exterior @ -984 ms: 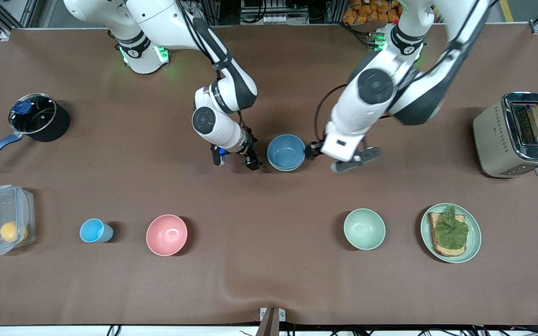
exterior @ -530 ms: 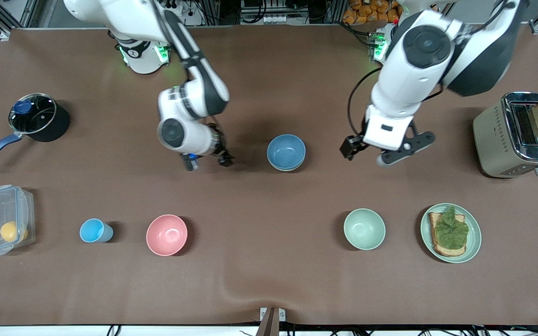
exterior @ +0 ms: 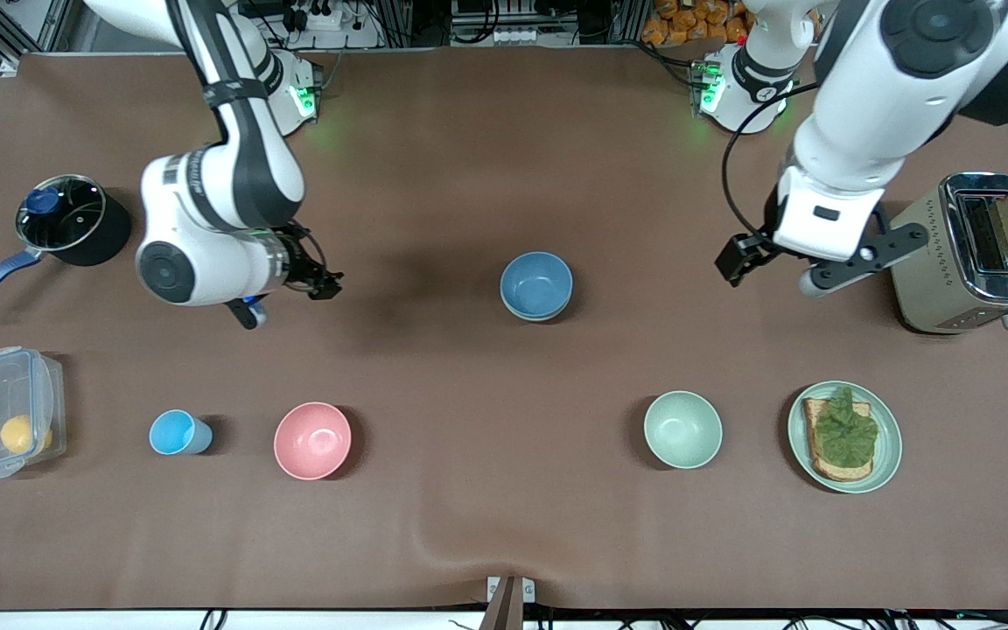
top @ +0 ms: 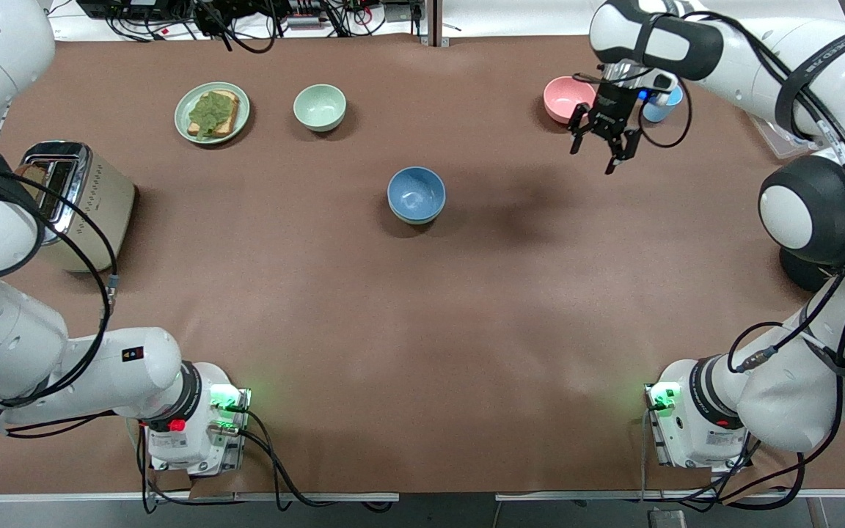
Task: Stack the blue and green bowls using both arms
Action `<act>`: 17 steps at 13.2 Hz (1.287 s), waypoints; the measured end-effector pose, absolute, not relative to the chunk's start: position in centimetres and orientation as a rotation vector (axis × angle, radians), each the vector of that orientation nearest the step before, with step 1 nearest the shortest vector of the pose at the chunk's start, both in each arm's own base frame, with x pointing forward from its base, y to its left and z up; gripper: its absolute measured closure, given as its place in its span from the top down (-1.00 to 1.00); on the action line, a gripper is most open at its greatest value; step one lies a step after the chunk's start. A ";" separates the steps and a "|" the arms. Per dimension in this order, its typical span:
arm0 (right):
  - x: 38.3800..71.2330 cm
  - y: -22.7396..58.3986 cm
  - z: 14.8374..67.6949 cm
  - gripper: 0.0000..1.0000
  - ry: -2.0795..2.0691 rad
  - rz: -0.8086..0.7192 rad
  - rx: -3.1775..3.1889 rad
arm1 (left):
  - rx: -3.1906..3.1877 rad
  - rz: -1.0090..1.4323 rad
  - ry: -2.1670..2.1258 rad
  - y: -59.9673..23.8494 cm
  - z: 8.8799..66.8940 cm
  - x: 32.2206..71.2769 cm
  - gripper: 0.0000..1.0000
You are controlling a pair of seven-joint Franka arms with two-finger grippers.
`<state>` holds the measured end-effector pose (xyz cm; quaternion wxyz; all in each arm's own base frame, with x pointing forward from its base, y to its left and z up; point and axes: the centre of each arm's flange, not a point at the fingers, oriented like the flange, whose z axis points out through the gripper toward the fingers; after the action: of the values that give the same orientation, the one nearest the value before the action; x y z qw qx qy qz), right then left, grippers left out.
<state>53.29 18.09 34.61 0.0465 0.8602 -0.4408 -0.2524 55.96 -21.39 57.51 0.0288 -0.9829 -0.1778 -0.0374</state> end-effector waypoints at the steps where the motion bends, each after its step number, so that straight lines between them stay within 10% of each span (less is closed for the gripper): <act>1: 53.5 18.1 35.2 1.00 -1.331 -0.762 2.624 | -3.039 -0.111 -0.508 -20.7 57.9 56.1 1.00; 17: 59.1 -1.9 46.6 1.00 -0.935 -0.652 2.978 | -3.103 -0.033 -0.179 -8.3 61.3 56.6 1.00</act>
<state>59.14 -1.87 46.58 -0.0237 0.9337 -0.2932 -0.2044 56.64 -8.26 61.35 0.0165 -0.9982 -0.0575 -0.0106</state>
